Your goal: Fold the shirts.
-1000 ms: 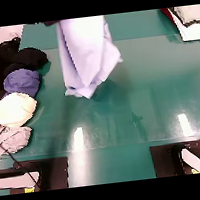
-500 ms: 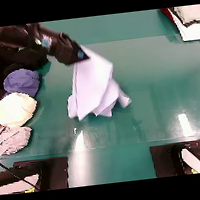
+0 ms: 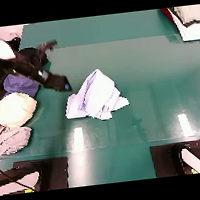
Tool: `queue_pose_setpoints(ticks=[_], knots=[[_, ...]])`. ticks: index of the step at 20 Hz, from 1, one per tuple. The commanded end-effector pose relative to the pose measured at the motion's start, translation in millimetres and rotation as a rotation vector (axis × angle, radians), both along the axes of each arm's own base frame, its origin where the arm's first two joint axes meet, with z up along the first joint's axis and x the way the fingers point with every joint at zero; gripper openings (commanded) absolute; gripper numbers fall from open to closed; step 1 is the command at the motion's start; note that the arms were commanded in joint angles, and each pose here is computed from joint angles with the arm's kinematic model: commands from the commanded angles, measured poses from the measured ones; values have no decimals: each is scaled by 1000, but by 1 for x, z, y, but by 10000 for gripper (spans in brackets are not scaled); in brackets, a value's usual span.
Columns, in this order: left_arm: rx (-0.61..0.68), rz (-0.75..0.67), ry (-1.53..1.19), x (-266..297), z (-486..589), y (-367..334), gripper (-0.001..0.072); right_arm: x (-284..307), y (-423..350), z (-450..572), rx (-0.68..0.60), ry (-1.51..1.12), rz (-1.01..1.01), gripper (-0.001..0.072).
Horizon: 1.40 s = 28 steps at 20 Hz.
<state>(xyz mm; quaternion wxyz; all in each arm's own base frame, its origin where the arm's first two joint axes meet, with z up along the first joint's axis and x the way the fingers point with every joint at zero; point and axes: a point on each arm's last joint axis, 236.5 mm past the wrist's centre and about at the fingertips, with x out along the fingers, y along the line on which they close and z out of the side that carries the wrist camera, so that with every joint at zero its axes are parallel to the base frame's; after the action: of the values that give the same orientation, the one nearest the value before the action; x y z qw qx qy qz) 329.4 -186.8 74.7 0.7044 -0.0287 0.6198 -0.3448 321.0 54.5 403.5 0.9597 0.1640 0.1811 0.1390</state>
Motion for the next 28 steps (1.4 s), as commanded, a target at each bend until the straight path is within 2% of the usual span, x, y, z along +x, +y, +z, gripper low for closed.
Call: queue_pose_setpoints(ticks=[1,9,17,18,19,20,22,23,24,28], knots=[[170,12,138,-36,-74,41,663,6,3,-29,-8,113,33,17],[138,189,190,-42,-137,62,663,12,38,-49,-18,179,152,17],[-9,322,115,-14,-141,36,644,14,63,-45,-12,154,215,17],[-27,334,111,-11,-138,33,463,14,63,-45,-12,156,216,17],[-34,342,106,-9,-138,32,316,14,63,-45,-13,157,216,16],[-39,347,103,-8,-137,31,286,14,63,-45,-13,157,216,17],[-39,348,102,-7,-137,31,284,13,63,-46,-14,159,217,17],[-38,344,104,-8,-137,31,169,13,63,-46,-14,160,218,17],[-40,342,107,-9,-137,30,22,13,63,-47,-14,163,219,17],[-25,318,96,-6,-129,32,23,6,66,-85,-46,321,269,17]])
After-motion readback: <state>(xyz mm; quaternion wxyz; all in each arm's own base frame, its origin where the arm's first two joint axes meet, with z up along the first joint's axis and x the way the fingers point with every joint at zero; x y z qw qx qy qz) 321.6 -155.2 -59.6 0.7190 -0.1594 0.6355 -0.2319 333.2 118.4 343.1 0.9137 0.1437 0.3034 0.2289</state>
